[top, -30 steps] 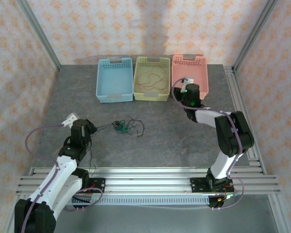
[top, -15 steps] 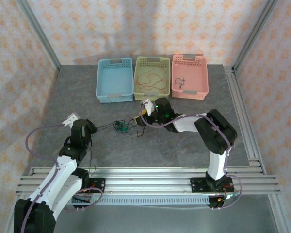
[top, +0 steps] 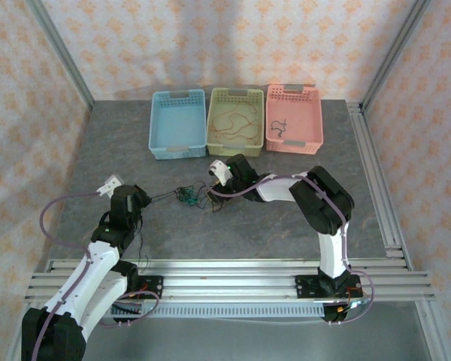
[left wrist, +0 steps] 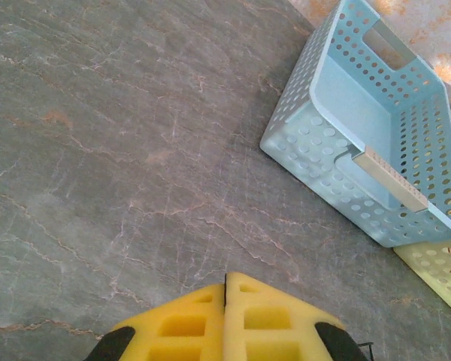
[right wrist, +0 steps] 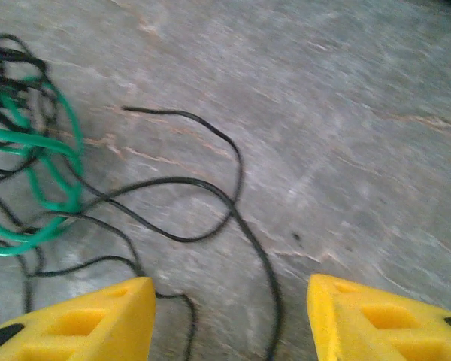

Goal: Untangle the cables

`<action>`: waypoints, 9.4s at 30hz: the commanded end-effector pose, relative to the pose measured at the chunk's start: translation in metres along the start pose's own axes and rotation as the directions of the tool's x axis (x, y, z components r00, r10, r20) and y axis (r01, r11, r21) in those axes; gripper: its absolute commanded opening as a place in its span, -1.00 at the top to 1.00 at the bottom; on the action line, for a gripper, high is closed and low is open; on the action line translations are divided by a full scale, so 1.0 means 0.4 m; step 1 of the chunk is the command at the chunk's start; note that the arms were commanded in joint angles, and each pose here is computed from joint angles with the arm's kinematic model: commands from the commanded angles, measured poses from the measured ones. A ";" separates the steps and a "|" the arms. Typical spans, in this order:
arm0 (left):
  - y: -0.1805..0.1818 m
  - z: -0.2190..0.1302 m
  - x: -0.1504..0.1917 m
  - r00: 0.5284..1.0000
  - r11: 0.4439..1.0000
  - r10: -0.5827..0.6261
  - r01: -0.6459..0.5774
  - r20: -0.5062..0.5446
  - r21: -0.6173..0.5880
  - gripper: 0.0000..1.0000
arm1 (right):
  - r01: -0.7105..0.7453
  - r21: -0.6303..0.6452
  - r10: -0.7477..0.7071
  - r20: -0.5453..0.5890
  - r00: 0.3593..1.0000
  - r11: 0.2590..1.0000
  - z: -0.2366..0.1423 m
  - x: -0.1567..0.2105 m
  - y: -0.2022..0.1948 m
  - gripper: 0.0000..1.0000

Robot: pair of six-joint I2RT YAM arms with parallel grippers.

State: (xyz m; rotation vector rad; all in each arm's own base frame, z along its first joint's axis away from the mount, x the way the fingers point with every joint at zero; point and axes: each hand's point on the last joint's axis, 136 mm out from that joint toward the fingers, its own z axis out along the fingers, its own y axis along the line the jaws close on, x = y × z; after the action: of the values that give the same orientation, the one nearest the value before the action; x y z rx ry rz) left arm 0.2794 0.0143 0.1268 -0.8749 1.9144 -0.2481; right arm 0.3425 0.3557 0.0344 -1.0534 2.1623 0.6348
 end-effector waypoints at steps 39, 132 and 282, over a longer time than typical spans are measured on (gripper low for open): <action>-0.033 -0.009 -0.034 0.999 0.999 0.008 -0.009 0.042 0.031 1.00 | -0.638 0.529 0.318 0.573 0.755 0.560 -0.480 0.063 -0.452 1.00; -0.050 -0.010 -0.026 0.999 0.997 0.019 -0.021 0.030 0.068 -0.74 | 0.088 -0.019 -0.079 0.293 0.953 0.996 -0.113 -0.146 0.155 1.00; -0.207 -0.152 -0.202 0.981 0.982 0.176 -0.170 -0.081 0.079 1.00 | -0.876 0.380 0.140 0.890 0.433 0.296 -0.666 0.177 -0.504 0.98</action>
State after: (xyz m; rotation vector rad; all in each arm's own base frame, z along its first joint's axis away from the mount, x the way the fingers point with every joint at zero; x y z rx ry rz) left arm 0.2687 0.0057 0.2506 -0.6393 2.1295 -0.1484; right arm 0.3796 0.0231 0.1251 0.6307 1.6296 0.0824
